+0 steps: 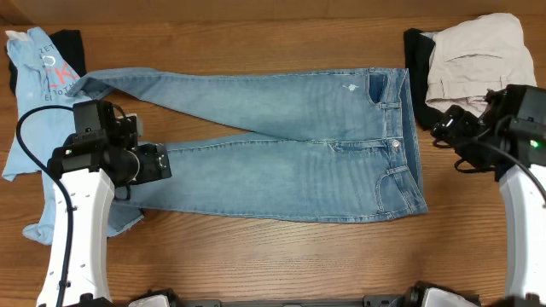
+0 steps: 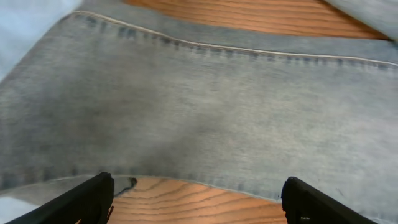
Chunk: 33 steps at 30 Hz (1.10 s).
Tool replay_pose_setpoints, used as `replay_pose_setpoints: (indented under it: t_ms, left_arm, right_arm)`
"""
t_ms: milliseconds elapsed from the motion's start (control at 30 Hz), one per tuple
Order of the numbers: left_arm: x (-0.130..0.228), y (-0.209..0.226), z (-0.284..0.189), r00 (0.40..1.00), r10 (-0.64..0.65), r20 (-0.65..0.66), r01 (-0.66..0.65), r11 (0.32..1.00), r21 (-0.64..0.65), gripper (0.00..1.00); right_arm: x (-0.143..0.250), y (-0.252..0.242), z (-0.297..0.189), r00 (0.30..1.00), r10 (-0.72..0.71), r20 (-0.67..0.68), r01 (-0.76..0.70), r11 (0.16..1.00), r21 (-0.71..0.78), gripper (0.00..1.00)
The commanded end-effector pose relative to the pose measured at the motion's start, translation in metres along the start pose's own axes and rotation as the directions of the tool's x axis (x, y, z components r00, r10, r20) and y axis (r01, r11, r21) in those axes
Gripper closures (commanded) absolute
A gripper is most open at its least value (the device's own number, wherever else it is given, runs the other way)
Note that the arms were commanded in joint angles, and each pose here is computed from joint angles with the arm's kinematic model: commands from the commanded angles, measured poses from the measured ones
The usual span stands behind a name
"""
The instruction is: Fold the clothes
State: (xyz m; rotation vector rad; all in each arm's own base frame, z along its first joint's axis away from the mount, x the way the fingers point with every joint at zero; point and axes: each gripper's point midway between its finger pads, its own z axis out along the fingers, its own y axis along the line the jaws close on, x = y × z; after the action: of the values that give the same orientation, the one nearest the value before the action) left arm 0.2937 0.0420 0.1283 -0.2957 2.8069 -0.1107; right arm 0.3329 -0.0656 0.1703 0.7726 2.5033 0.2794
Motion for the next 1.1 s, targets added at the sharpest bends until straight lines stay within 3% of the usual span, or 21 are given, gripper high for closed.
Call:
replay_pose_setpoints:
  t_ms: [0,100,267,400,533,733,800,833,867,967,1067]
  left_arm:
    - [-0.008,-0.021,0.004,0.996,0.089,0.031,-0.091,0.992,0.084,0.10]
    - [-0.019,-0.028,0.004,0.992,0.101,0.075,-0.109,0.988,0.108,0.10]
    - [-0.023,-0.029,0.004,0.991,0.102,0.091,-0.112,0.988,0.107,0.07]
    - [-0.026,-0.029,0.005,0.989,0.104,0.101,-0.114,0.988,0.106,0.05]
    - [-0.028,-0.029,0.005,0.989,0.104,0.108,-0.116,0.988,0.106,0.05]
    - [-0.029,-0.029,0.004,0.988,0.104,0.114,-0.117,0.987,0.106,0.05]
    - [-0.029,-0.029,0.004,0.988,0.104,0.114,-0.117,0.987,0.109,0.05]
    - [-0.029,-0.029,0.004,0.988,0.104,0.114,-0.117,0.987,0.109,0.05]
    - [-0.029,-0.029,0.004,0.988,0.104,0.115,-0.117,0.987,0.109,0.05]
    - [-0.029,-0.029,0.004,0.988,0.104,0.115,-0.117,0.987,0.109,0.05]
    - [-0.029,-0.029,0.004,0.988,0.104,0.115,-0.117,0.987,0.109,0.05]
  right_arm:
    - [0.009,-0.009,0.031,0.994,0.015,-0.110,-0.011,0.999,0.043,0.16]
    - [0.035,-0.022,0.056,0.966,0.047,-0.254,-0.025,0.996,0.089,0.16]
    - [0.067,-0.016,0.075,0.907,-0.065,-0.417,0.059,0.998,-0.027,0.16]
    - [0.098,-0.017,0.091,0.856,-0.092,-0.510,0.065,0.995,-0.070,0.31]
    - [0.112,-0.024,0.101,0.847,-0.091,-0.523,0.068,0.996,-0.064,0.34]
    - [0.093,-0.029,0.123,0.904,-0.134,-0.405,0.122,0.991,-0.055,0.23]
    - [0.093,-0.029,0.123,0.904,-0.134,-0.406,0.122,0.991,-0.055,0.25]
    - [0.099,-0.030,0.121,0.895,-0.126,-0.429,0.112,0.992,-0.058,0.34]
    - [0.105,-0.027,0.119,0.885,-0.120,-0.450,0.097,0.993,-0.074,0.56]
    - [0.118,-0.019,0.112,0.859,-0.103,-0.501,0.048,0.991,-0.122,0.92]
    - [0.113,-0.012,0.108,0.862,-0.106,-0.495,0.040,0.989,-0.143,0.96]
